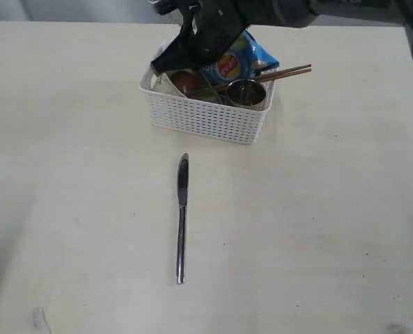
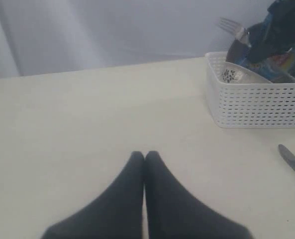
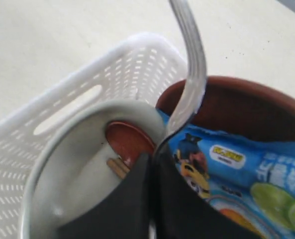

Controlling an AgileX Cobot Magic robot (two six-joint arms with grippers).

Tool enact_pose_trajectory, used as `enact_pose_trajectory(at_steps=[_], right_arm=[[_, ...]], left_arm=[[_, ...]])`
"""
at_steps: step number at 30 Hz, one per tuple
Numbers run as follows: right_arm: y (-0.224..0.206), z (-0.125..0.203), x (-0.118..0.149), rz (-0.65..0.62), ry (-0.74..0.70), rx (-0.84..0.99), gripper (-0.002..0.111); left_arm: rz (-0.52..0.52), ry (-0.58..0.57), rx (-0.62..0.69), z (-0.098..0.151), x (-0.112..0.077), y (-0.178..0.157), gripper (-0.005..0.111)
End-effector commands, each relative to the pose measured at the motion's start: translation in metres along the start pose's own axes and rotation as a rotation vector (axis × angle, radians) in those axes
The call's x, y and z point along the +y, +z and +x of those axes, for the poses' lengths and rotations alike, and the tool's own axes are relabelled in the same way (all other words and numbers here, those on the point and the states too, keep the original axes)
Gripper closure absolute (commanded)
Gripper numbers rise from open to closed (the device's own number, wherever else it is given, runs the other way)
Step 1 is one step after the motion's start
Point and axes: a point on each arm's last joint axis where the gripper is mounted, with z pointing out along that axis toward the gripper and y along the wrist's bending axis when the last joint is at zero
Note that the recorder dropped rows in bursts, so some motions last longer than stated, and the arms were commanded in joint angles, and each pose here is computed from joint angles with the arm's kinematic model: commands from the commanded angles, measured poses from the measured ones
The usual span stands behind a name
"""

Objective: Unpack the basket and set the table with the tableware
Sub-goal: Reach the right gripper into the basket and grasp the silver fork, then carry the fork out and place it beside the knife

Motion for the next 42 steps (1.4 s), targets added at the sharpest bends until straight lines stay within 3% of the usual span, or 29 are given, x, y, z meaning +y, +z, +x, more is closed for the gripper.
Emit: enact_pose_trajectory(at_steps=[1,9,16,24,30,34,42], right_arm=[[-0.025,-0.013,-0.002,-0.006,0.010,-0.057,0.109],[-0.080,-0.033,-0.007,-0.057,0.117,-0.140,0.109],[-0.137,-0.030,-0.010,-0.126,0.224,-0.055,0.109],[-0.166,0.027,0.007,-0.267,0.287,0.058,0.109],[-0.158,0.099,0.027,-0.379,0.494,0.066,0.109],[-0.128,0.153,0.055,-0.367,0.536,0.162,0.109],[-0.071,0.169,0.076,-0.325,0.570,0.295,0.109]], left_arm=[[-0.002,-0.005,-0.005,0.000,0.000,0.000,0.107],[-0.002,-0.005,-0.005,0.000,0.000,0.000,0.107],[-0.002,-0.005,-0.005,0.000,0.000,0.000,0.107],[-0.002,-0.005,-0.005,0.000,0.000,0.000,0.107],[-0.002,-0.005,-0.005,0.000,0.000,0.000,0.107],[-0.002,-0.005,-0.005,0.000,0.000,0.000,0.107],[-0.002,-0.005,-0.005,0.000,0.000,0.000,0.107]])
